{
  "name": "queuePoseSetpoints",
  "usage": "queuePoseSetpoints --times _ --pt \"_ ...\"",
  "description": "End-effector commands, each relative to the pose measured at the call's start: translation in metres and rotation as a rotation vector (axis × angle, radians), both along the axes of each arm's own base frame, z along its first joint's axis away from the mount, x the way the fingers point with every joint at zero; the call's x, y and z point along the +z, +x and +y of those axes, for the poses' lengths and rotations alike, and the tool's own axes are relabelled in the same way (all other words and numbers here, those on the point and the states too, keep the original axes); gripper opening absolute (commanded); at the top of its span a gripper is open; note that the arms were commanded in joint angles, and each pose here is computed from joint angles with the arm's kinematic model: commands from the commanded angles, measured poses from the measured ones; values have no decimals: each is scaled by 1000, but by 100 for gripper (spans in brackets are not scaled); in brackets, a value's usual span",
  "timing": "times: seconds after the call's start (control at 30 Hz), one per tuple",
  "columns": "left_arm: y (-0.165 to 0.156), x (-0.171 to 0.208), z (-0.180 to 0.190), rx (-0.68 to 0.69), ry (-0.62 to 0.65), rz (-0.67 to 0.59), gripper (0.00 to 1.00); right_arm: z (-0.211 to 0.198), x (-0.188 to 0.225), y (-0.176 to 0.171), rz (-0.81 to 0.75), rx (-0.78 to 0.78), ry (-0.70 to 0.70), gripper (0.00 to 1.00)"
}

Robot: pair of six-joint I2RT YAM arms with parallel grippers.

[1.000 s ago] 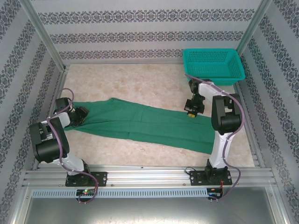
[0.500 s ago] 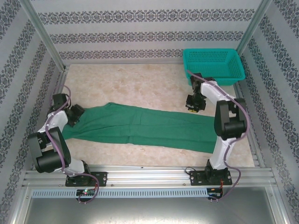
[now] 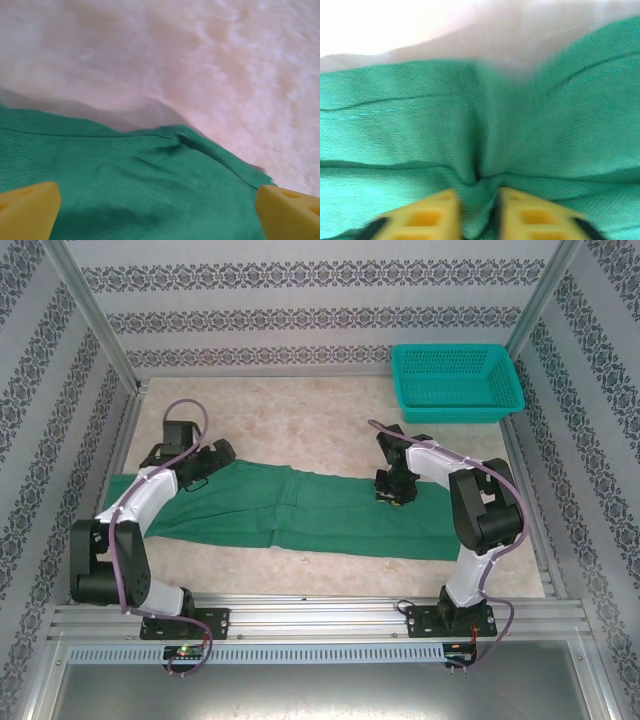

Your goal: Roll up the long pants

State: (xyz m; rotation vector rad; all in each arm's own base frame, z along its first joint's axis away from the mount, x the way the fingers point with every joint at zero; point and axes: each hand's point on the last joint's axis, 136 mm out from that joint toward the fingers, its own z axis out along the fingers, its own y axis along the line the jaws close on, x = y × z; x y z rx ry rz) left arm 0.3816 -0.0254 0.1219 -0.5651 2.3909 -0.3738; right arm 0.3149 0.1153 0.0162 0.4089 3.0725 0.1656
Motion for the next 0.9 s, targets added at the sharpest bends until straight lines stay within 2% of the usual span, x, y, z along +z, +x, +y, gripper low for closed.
queuePoseSetpoints --times 0.0,0.03,0.07,0.1,0.13,0.37,0.57,0.7,0.73,0.8,0.87 --pt "2 33 0 39 25 -166 100 1 -5 -2 1 -22 6 0" --pt "1 30 -2 38 -21 -134 100 1 -7 -3 9 -21 3 0" --pt "0 24 -9 0 -54 -47 100 0 -10 -4 15 -20 0 0" --pt "2 20 -24 -89 -70 -13 100 -1 -12 -6 28 -24 -6 0" --pt "4 19 -29 -113 -64 -12 100 -1 -13 -7 32 -24 -1 0" --pt "2 4 -11 -45 31 58 100 -2 -11 12 67 -54 5 0" --pt "10 -8 -12 -58 39 101 100 -20 6 44 72 -79 -65 0" --pt "6 -19 -11 -79 60 145 99 -35 16 49 74 -70 -101 0" --pt "3 -21 -11 -88 66 158 99 -39 18 47 78 -66 -108 4" --pt "-11 -29 -6 -87 97 218 99 -52 28 39 92 -69 -103 51" --pt "-27 -38 3 -57 134 283 99 -70 41 30 69 -88 -135 83"
